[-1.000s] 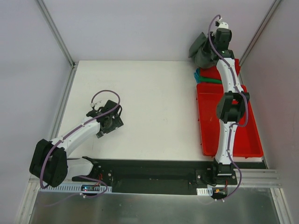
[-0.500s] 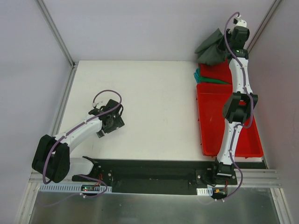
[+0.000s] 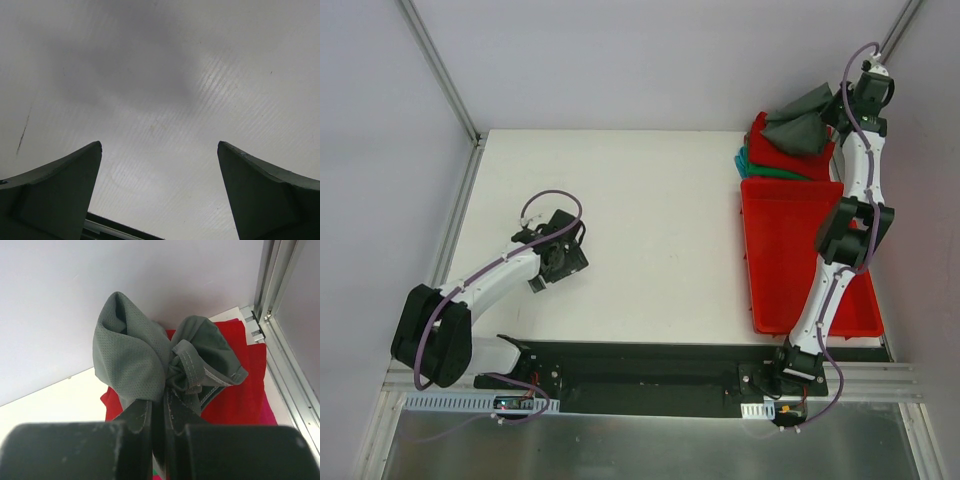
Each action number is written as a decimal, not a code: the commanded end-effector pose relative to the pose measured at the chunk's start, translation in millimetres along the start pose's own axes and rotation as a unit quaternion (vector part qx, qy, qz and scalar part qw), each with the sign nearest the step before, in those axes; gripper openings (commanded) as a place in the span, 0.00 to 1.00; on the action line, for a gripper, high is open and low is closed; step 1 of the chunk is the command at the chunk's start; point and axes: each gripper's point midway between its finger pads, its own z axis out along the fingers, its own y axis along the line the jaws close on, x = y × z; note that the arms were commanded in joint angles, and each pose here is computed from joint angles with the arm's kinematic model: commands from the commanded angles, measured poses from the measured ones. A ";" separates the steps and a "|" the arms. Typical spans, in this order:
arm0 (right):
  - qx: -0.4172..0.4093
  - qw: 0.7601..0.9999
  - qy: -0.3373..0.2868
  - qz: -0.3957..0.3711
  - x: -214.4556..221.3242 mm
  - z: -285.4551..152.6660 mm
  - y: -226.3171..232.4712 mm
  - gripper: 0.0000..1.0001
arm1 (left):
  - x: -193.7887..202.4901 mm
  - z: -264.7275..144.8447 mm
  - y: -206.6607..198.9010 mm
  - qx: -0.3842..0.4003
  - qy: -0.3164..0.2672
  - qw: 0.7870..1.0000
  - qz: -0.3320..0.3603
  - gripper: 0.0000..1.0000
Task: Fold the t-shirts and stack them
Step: Put the neatly folded tshirt into the corner of the board with the right arm
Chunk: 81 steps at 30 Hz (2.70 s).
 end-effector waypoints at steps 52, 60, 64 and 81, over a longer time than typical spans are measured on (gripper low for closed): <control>0.029 0.997 0.053 0.051 46.8 36.0 -59.6 0.27 | -5.8 2.6 -16.4 0.005 0.016 1.000 -0.004 0.99; 0.083 0.996 0.012 0.035 15.9 21.0 -70.7 0.50 | -6.2 1.5 -19.1 0.010 0.018 1.000 -0.003 0.99; 0.081 0.996 0.024 0.008 6.7 -2.0 -61.1 0.65 | -7.5 -0.1 -20.3 0.013 0.017 1.000 -0.003 0.99; -0.003 0.968 0.223 -0.118 105.3 -69.7 -19.4 0.64 | -9.2 3.6 -25.0 0.021 0.016 0.999 0.022 0.99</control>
